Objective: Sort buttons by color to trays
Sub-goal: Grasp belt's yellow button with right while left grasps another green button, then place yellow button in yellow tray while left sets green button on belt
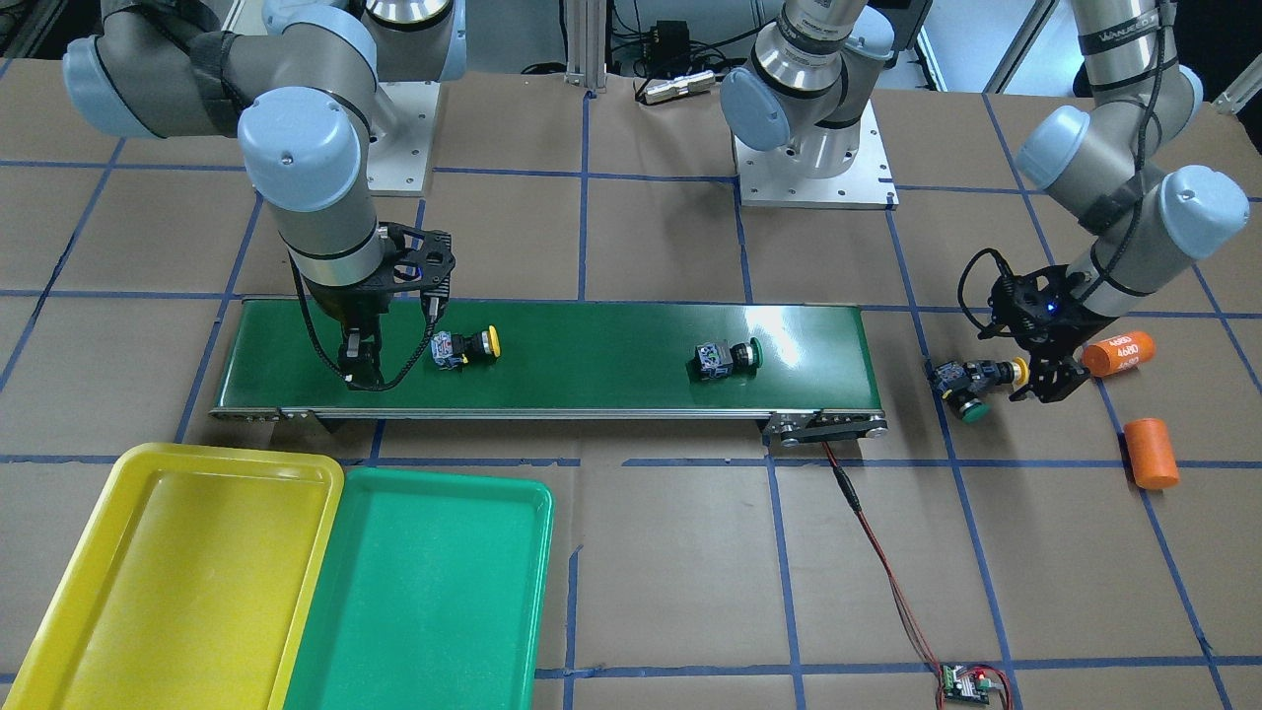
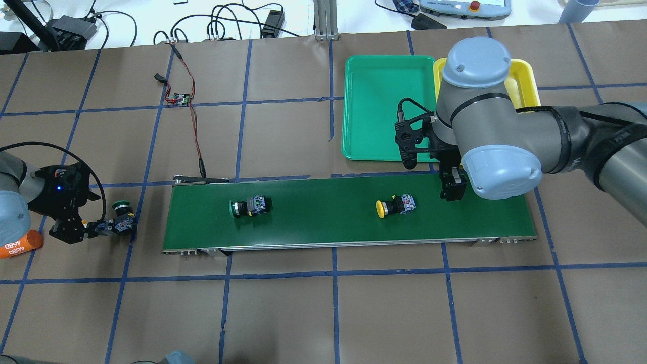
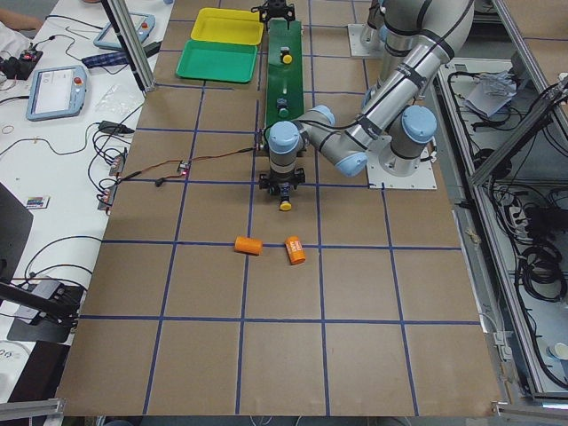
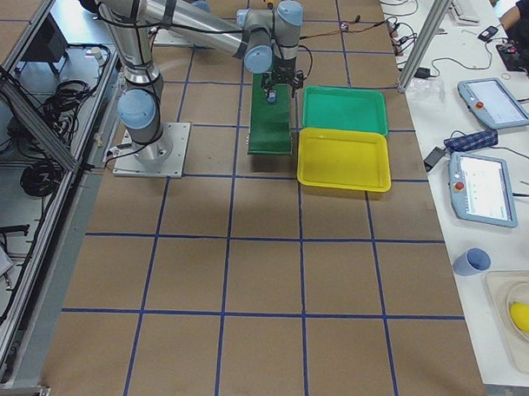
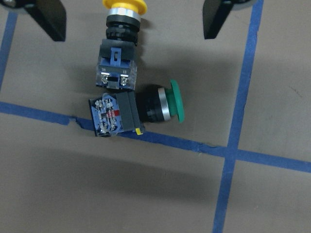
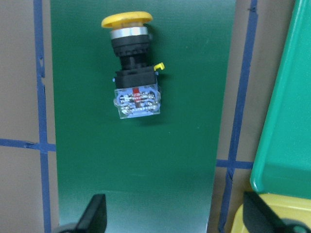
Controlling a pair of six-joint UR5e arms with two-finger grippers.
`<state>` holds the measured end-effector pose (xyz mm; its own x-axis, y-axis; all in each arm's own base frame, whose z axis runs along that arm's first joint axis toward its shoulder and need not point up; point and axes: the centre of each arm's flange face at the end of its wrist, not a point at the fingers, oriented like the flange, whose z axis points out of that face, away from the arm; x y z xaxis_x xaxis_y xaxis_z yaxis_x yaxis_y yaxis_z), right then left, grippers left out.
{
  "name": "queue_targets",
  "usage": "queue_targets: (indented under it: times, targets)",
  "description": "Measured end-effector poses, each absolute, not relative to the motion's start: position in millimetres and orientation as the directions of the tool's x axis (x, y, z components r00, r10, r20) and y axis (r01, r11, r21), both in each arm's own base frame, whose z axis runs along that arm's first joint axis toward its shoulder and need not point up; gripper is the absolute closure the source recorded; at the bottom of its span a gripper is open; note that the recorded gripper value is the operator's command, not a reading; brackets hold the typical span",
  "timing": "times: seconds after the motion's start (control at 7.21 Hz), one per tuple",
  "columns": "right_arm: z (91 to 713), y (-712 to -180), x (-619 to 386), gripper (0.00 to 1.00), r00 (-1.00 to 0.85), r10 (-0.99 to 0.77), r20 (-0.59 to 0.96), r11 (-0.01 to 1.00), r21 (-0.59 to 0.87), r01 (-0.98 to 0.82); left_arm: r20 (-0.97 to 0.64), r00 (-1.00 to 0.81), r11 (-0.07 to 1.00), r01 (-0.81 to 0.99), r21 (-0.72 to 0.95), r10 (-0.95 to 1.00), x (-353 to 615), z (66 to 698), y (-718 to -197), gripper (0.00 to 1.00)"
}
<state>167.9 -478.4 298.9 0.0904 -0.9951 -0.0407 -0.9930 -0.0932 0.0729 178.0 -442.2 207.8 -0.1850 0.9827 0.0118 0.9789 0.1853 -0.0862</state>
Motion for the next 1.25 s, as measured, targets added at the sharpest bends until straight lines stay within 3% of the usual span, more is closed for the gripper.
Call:
queue_targets:
  times: [0.14,0.55,0.69,0.83,1.11,1.25]
  targets:
    - [290.8,-473.3,169.0,0.00,0.100,-0.993,-0.060,-0.104,0.058,-0.993,0.004,-0.186,0.186,0.979,-0.082,0.982,172.2,196.9,-436.2,0.02]
    - [278.6,-464.7,172.2,0.01,0.115,-0.990,-0.085,-0.119,0.048,-0.992,-0.024,-0.196,0.194,0.979,-0.067,0.980,167.8,185.6,-426.0,0.42]
    - [275.6,-463.0,174.9,0.01,0.123,-0.988,-0.091,-0.128,0.048,-0.991,-0.047,-0.197,0.194,0.980,-0.052,0.979,170.4,184.9,-426.4,0.77]
    - [273.1,-461.5,176.2,0.01,0.130,-0.987,-0.097,-0.135,0.047,-0.990,-0.069,-0.197,0.195,0.980,-0.038,0.978,172.2,182.9,-426.1,0.96]
    - [260.7,-462.9,177.5,0.01,0.135,-0.985,-0.109,-0.141,0.046,-0.989,-0.094,-0.195,0.194,0.981,-0.020,0.976,171.0,180.8,-423.6,1.00]
    - [250.9,-468.0,178.2,0.06,0.136,-0.985,-0.109,-0.142,0.049,-0.989,-0.122,-0.194,0.195,0.981,-0.006,0.973,172.9,192.2,-426.4,1.00]
